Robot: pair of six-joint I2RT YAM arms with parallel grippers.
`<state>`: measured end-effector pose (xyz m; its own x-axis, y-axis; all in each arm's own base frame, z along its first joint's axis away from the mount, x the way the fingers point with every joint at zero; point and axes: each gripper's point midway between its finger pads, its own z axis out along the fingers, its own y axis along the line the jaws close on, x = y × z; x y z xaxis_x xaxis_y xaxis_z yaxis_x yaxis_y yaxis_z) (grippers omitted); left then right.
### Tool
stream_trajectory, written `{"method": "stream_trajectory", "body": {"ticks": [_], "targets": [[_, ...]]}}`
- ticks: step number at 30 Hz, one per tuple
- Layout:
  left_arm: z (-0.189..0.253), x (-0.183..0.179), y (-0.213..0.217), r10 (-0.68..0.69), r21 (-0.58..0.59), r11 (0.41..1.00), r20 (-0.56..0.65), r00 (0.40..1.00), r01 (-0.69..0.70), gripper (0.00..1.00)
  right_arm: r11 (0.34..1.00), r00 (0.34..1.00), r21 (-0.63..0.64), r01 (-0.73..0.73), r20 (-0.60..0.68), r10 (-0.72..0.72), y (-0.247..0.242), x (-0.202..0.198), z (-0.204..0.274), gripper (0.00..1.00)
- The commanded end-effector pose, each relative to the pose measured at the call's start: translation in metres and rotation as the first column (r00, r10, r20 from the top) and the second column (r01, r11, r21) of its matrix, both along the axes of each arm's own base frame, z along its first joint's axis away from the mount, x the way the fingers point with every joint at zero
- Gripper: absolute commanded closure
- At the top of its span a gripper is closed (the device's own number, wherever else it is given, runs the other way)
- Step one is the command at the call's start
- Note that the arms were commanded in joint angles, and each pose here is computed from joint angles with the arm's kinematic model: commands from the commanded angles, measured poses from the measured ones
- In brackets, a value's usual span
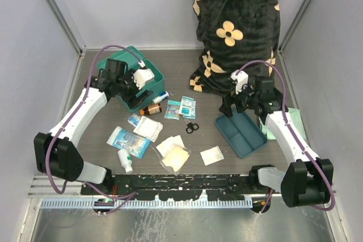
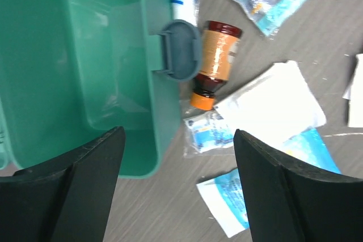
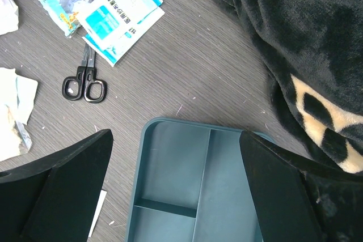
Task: Organize the medicine kit
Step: Move the medicine box to the center of the board, then pick up the pill bottle at the center of the board.
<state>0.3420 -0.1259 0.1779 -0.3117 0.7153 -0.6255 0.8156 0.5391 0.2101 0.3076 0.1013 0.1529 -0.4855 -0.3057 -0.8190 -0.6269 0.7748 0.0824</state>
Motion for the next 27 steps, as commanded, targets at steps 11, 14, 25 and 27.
{"method": "stream_trajectory", "body": {"ticks": [11, 14, 25, 27], "targets": [[-0.040, -0.030, -0.038, -0.091, -0.130, 0.988, -0.105, 0.990, 0.077, 0.18, 1.000, 1.000, -0.002, -0.010, 0.021, 0.010, 0.000, 0.005, 0.004, 0.00], [-0.055, -0.027, -0.045, -0.106, -0.103, 0.990, -0.128, 0.986, 0.093, 0.18, 1.000, 1.000, -0.003, -0.009, 0.021, 0.009, 0.000, 0.005, 0.004, 0.00], [-0.094, 0.003, -0.054, -0.041, 0.058, 0.997, -0.010, 0.999, 0.041, 0.18, 1.000, 1.000, -0.010, -0.009, 0.024, 0.010, -0.001, 0.004, 0.003, 0.00], [-0.099, 0.005, -0.054, -0.034, 0.079, 0.996, -0.008, 0.999, 0.034, 0.17, 1.000, 1.000, -0.011, -0.010, 0.021, 0.010, -0.001, 0.004, 0.002, 0.00]]}}
